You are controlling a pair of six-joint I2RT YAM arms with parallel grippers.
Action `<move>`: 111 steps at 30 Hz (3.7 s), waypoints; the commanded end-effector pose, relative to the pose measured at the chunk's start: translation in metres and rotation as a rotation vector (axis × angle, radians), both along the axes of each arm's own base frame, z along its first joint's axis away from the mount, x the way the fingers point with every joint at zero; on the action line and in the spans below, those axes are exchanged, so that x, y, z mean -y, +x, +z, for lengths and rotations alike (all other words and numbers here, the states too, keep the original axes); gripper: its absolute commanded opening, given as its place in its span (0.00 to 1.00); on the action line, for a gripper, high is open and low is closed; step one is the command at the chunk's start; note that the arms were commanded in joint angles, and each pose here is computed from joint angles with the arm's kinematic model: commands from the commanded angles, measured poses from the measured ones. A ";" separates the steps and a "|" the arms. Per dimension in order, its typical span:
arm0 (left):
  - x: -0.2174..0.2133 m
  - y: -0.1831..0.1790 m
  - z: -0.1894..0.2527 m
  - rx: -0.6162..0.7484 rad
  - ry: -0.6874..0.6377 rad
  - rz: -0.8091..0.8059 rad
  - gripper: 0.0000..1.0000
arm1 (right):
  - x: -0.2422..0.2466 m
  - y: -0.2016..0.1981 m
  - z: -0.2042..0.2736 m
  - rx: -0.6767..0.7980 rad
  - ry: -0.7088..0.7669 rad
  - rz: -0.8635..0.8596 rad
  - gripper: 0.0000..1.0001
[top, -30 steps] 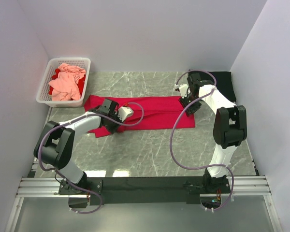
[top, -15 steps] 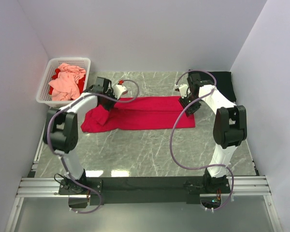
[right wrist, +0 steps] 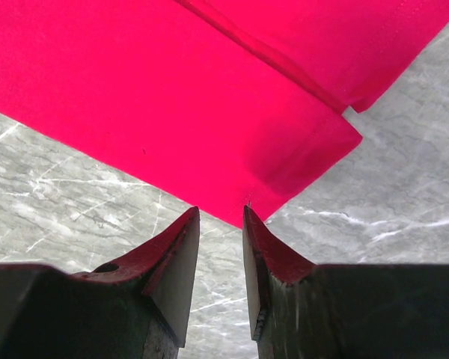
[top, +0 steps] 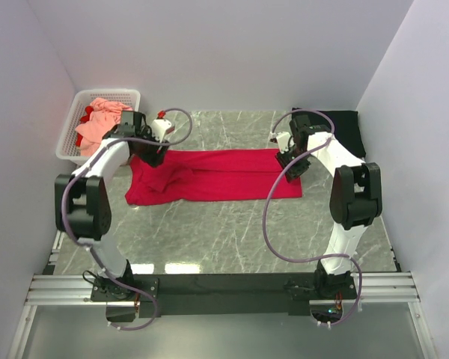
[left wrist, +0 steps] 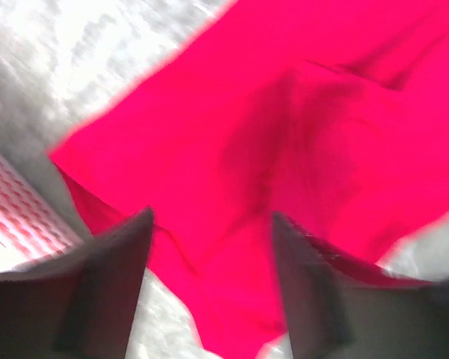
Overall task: Fold and stack the t-shirts
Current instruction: Fold the tshirt
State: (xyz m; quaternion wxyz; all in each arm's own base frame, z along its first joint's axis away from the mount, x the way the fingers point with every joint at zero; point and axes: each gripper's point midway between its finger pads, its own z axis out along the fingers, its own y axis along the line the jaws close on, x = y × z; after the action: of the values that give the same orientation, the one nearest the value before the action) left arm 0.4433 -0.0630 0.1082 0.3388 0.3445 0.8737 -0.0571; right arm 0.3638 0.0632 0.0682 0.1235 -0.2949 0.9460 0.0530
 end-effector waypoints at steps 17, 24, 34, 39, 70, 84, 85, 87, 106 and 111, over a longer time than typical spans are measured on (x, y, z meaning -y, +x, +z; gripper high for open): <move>0.018 -0.060 -0.054 -0.111 0.113 0.210 0.50 | -0.004 0.007 -0.006 0.005 0.013 -0.006 0.37; 0.005 -0.047 -0.051 -0.069 0.191 0.231 0.38 | -0.003 0.007 -0.008 0.000 0.008 -0.003 0.37; 0.002 -0.014 -0.023 0.037 0.234 0.200 0.05 | -0.003 0.008 -0.010 0.000 0.008 -0.003 0.37; 0.005 0.003 -0.028 0.040 0.248 0.159 0.01 | -0.003 0.008 -0.011 -0.002 0.004 0.001 0.37; 0.028 0.031 0.015 0.004 -0.180 0.109 0.50 | -0.053 0.044 -0.024 -0.004 0.104 0.000 0.31; 0.090 0.034 -0.021 -0.153 -0.287 -0.089 0.52 | -0.051 0.037 -0.027 -0.029 0.096 -0.008 0.31; 0.091 0.035 -0.026 -0.165 -0.286 -0.087 0.52 | -0.052 0.038 -0.027 -0.025 0.096 -0.003 0.31; 0.091 0.037 -0.030 -0.162 -0.272 -0.085 0.54 | -0.052 0.037 -0.027 -0.030 0.096 -0.002 0.31; 0.106 0.042 -0.058 -0.163 -0.241 -0.082 0.43 | -0.050 0.034 -0.032 -0.041 0.085 0.005 0.31; 0.104 0.037 -0.041 -0.132 -0.243 -0.085 0.22 | -0.049 0.032 -0.033 -0.044 0.080 0.010 0.31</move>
State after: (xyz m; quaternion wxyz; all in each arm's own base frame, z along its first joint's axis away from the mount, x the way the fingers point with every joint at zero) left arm 0.4746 -0.1605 0.0356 0.2792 0.3236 0.8817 -0.1997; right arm 0.3929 0.1113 0.0330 0.1105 -0.2887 0.9460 0.0980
